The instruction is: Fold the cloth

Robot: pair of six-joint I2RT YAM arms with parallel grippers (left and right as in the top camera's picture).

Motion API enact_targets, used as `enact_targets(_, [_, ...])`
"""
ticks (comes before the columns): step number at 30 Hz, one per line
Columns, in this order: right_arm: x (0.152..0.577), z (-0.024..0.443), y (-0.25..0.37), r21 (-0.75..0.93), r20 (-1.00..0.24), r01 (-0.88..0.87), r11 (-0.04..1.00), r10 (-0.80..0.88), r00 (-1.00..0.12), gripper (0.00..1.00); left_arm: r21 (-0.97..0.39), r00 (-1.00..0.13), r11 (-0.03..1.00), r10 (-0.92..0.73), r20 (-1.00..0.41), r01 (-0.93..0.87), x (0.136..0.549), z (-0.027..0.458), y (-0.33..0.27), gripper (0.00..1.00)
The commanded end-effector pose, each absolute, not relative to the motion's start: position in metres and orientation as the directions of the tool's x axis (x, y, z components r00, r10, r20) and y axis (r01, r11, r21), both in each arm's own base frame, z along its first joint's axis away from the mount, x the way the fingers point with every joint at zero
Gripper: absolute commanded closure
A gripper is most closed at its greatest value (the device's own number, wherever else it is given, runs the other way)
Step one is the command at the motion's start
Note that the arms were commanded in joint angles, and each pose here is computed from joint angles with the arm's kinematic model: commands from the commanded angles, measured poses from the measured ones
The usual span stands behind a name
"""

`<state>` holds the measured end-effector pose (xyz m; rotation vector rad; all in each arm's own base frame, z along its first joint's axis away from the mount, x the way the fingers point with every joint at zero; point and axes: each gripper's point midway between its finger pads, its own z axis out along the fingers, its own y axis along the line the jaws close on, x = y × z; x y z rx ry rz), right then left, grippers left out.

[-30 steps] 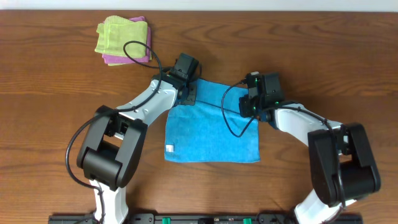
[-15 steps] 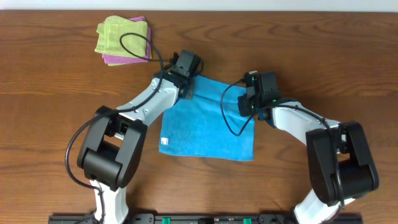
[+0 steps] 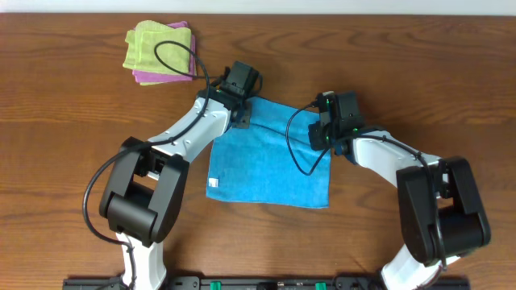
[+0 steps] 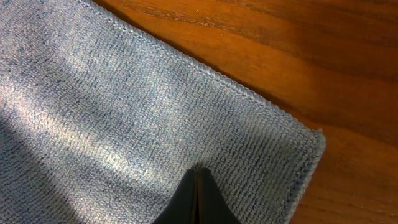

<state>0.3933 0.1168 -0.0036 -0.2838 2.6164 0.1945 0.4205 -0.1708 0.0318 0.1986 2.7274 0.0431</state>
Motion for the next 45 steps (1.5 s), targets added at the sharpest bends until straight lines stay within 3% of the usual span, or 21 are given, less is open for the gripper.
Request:
enact_targets(1, [0.371, -0.041, 0.092, -0.007, -0.385, -0.196, 0.981, -0.183, -0.905, 0.99, 0.001, -0.899, 0.989, 0.136, -0.416, 0.149, 0.425, 0.046, -0.179, 0.44])
enact_targets(11, [0.371, -0.041, 0.092, -0.005, -0.385, -0.197, 0.980, -0.184, -0.905, 0.99, -0.153, -0.857, 0.940, 0.201, -0.474, 0.305, 0.450, 0.038, -0.196, 0.36])
enact_targets(19, [0.371, -0.041, 0.093, -0.004, -0.384, -0.198, 0.980, -0.184, -0.905, 0.99, -0.241, -0.874, 0.904, 0.226, -0.430, 0.353, 0.445, 0.028, -0.185, 0.16])
enact_targets(31, [0.364, -0.044, 0.091, -0.006, -0.356, -0.199, 0.980, -0.188, -0.915, 0.99, -0.440, -0.926, 0.836, 0.193, -0.323, 0.328, 0.428, -0.007, -0.206, 0.17])
enact_targets(34, [0.362, -0.045, 0.091, -0.007, -0.347, -0.199, 0.980, -0.189, -0.919, 0.99, -0.472, -0.930, 0.819, 0.192, -0.313, 0.327, 0.425, -0.007, -0.211, 0.26])
enact_targets(39, [0.362, -0.045, 0.091, -0.006, -0.347, -0.199, 0.980, -0.188, -0.919, 0.99, -0.491, -0.941, 0.818, 0.171, -0.291, 0.300, 0.422, -0.006, -0.212, 0.73])
enact_targets(43, [0.362, -0.045, 0.090, -0.007, -0.347, -0.199, 0.980, -0.189, -0.919, 0.99, -0.358, -0.938, 0.902, 0.120, -0.326, 0.240, 0.445, -0.010, -0.186, 0.80])
enact_targets(45, [0.362, -0.045, 0.090, -0.007, -0.346, -0.199, 0.980, -0.189, -0.919, 0.99, -0.274, -0.927, 0.939, 0.103, -0.360, 0.210, 0.459, -0.007, -0.171, 0.77])
